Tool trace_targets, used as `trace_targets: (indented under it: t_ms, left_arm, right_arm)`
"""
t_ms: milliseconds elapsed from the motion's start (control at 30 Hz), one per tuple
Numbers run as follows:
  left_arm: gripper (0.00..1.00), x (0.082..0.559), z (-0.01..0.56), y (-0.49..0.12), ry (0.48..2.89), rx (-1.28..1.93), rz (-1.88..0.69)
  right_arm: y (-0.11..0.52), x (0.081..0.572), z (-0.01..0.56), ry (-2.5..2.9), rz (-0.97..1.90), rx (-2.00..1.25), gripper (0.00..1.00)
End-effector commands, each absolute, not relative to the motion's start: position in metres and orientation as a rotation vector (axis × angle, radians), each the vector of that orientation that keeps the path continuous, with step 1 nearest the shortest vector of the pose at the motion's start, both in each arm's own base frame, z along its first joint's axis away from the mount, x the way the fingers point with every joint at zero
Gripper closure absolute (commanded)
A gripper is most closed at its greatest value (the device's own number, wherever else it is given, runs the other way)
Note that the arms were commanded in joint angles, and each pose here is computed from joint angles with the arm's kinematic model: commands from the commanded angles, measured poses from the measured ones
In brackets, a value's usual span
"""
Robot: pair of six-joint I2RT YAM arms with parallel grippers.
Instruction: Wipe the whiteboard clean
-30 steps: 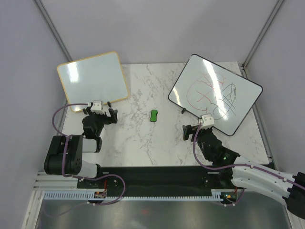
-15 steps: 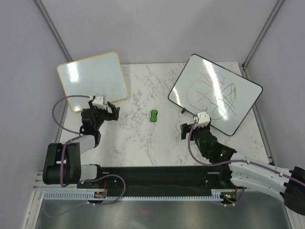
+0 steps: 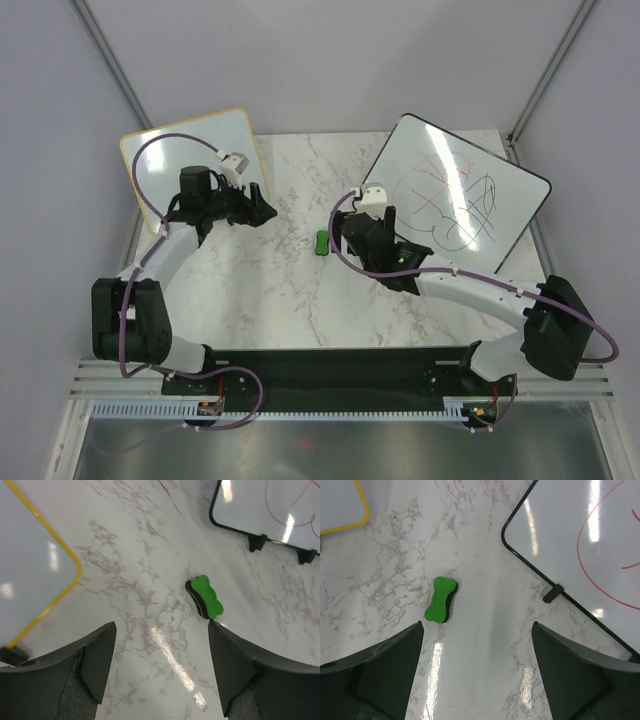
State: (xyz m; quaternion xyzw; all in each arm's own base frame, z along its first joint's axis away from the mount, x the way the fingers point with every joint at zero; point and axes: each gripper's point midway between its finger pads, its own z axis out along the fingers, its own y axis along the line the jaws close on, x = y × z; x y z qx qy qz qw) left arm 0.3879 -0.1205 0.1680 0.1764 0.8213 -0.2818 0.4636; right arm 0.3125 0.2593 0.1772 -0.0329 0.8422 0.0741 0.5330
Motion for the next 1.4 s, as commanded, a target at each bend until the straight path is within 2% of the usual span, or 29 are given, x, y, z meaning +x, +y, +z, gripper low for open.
trace_targets:
  t_ms: [0,167,200,267,433,533,700,1000,1300,1367]
  left_arm:
    - [0.19,0.349,0.164,-0.17,2.106,0.599,-0.847]
    - [0.19,0.339,0.157,-0.208,2.112,0.711,-0.911]
    - [0.24,0.367,0.129,-0.171,2.276,0.486,-0.547]
    - [0.24,0.373,0.122,-0.172,2.304,0.463,-0.526]
    - [0.24,0.385,0.123,-0.172,2.301,0.417,-0.513]
    - [0.24,0.39,0.13,-0.161,2.274,0.413,-0.439]
    - [0.23,0.399,0.14,-0.13,2.25,0.348,-0.373]
    - [0.23,0.402,0.133,-0.101,2.274,0.267,-0.337]
    - [0.23,0.402,0.133,-0.1,2.268,0.278,-0.342]
    - [0.23,0.397,0.136,-0.114,2.258,0.32,-0.437]
  right_arm:
    - [0.229,0.316,0.181,2.036,0.091,0.092,0.04]
    - [0.196,0.317,0.172,2.054,0.095,0.27,0.1]
    - [0.187,0.32,0.171,2.053,0.088,0.306,0.12]
    - [0.181,0.318,0.168,2.065,0.113,0.329,0.15]
    - [0.217,0.335,0.16,2.147,0.148,0.177,0.23]
    - [0.245,0.351,0.147,2.186,0.182,0.109,0.35]
    - [0.3,0.369,0.113,2.296,0.27,-0.048,0.34]
    - [0.347,0.381,0.075,2.382,0.263,-0.195,0.33]
    - [0.344,0.384,0.047,2.437,0.163,-0.166,0.39]
    - [0.345,0.383,0.044,2.446,0.154,-0.172,0.39]
